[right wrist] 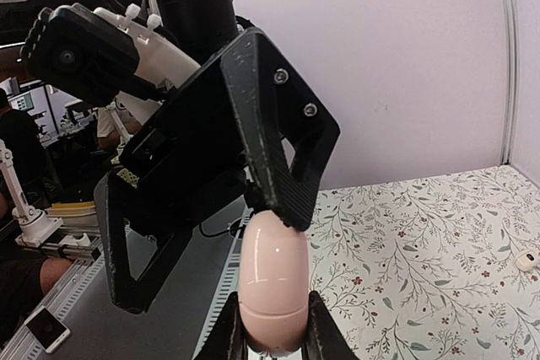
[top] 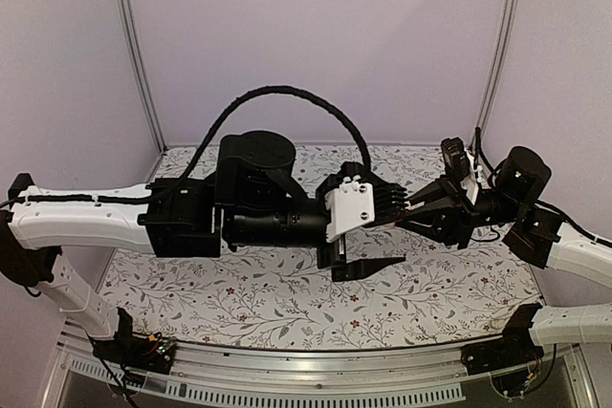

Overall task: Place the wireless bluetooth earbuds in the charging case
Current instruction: Close the charging case with the earbuds inside.

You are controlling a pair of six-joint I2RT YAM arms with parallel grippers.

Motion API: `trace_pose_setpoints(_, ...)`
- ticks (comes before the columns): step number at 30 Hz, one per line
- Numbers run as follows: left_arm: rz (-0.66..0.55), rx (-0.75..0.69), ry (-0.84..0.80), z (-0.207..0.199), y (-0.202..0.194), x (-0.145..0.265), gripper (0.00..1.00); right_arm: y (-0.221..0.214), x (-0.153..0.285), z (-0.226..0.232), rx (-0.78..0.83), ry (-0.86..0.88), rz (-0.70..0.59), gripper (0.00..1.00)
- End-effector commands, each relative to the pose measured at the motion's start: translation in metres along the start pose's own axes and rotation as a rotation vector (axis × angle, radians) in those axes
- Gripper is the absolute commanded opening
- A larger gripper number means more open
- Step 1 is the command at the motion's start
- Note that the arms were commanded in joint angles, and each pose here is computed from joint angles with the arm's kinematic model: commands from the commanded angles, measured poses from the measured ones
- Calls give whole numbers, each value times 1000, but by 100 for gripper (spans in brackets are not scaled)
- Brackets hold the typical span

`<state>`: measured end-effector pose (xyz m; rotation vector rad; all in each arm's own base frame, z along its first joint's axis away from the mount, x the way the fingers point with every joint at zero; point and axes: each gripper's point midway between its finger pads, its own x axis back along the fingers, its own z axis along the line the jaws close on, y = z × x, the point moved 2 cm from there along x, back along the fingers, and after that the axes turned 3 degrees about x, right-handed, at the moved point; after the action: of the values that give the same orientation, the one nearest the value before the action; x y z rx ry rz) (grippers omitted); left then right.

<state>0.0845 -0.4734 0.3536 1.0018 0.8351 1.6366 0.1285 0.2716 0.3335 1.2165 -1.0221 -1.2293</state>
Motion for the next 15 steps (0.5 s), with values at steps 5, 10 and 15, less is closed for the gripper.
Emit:
trace_pose_setpoints(5, 53, -92, -82, -37, -6, -8, 91, 15, 0, -9, 23, -61, -36, 0)
trace_pose_setpoints(10, 109, -145, -46, -36, -16, -11, 89, 19, 0, -10, 21, -66, -43, 0)
trace_pose_setpoints(15, 211, -248, 51, -31, -33, -16, 85, 29, -2, -10, -31, -63, -59, 0)
